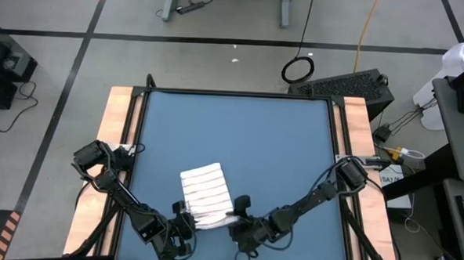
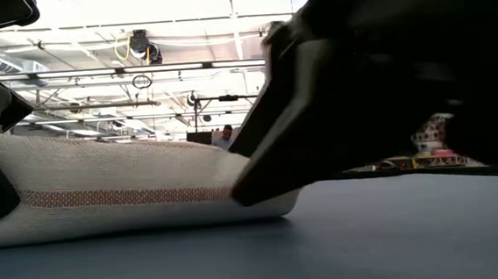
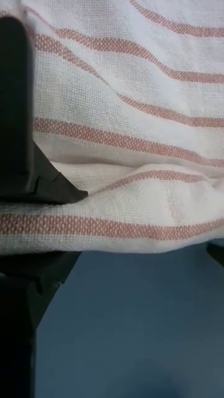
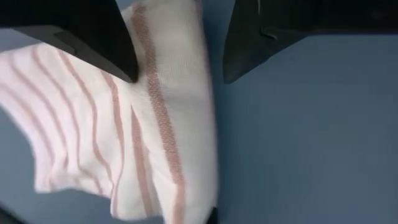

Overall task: Roll towel
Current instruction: Roll the white towel

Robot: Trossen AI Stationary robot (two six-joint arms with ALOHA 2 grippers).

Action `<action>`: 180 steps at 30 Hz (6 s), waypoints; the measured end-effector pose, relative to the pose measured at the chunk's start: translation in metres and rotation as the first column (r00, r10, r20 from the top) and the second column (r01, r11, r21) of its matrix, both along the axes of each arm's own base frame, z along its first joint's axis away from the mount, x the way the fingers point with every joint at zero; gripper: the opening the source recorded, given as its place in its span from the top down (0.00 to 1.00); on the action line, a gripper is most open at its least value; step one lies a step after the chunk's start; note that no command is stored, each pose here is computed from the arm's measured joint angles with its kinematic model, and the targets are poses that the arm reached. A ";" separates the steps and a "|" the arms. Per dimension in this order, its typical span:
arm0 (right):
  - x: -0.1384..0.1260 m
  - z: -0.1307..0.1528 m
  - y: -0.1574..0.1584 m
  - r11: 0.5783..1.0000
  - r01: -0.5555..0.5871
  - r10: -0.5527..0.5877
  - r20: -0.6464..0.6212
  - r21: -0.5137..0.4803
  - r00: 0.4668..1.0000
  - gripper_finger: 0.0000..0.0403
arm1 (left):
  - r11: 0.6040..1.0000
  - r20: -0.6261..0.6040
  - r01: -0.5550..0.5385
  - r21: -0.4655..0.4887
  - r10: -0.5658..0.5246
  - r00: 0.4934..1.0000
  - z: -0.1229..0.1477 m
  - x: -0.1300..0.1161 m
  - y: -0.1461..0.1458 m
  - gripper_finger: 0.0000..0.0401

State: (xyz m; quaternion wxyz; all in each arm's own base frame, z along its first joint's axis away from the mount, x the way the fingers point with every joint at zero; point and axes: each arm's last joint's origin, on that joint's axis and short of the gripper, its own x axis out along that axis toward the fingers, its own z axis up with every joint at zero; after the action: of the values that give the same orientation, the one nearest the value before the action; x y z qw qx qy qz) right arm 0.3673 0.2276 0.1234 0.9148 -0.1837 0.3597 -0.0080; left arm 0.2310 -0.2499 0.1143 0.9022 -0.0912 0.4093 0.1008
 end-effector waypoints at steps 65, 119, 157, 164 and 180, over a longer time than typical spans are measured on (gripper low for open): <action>0.037 0.015 -0.085 0.673 0.198 0.059 -0.318 0.713 0.946 0.75 | 0.948 0.047 0.122 0.294 -0.141 0.989 -0.006 -0.014 0.001 0.61; 0.027 -0.005 -0.051 0.927 0.170 -0.126 -0.148 0.335 0.981 0.52 | 0.995 -0.014 0.083 0.055 -0.083 0.996 0.022 0.002 0.019 0.51; 0.049 -0.007 -0.122 0.629 0.307 0.001 -0.395 0.715 0.919 0.75 | 0.967 0.072 0.069 0.247 -0.089 0.993 -0.003 0.003 0.011 0.49; 0.048 -0.007 -0.115 0.678 0.250 0.026 -0.363 0.692 0.932 0.74 | 0.962 0.053 0.044 0.271 -0.061 0.997 -0.006 0.000 0.014 0.63; 0.007 0.028 -0.031 0.988 -0.116 0.127 -0.108 0.102 0.986 0.40 | 0.992 -0.032 0.008 0.128 -0.004 0.999 0.000 0.011 0.028 0.64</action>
State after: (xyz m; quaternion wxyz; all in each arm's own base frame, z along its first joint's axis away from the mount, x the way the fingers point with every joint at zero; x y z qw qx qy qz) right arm 0.3742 0.1963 0.1509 0.8993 -0.1615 0.3993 0.0757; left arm 0.2422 -0.2219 0.1143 0.8999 -0.0303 0.4164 0.1257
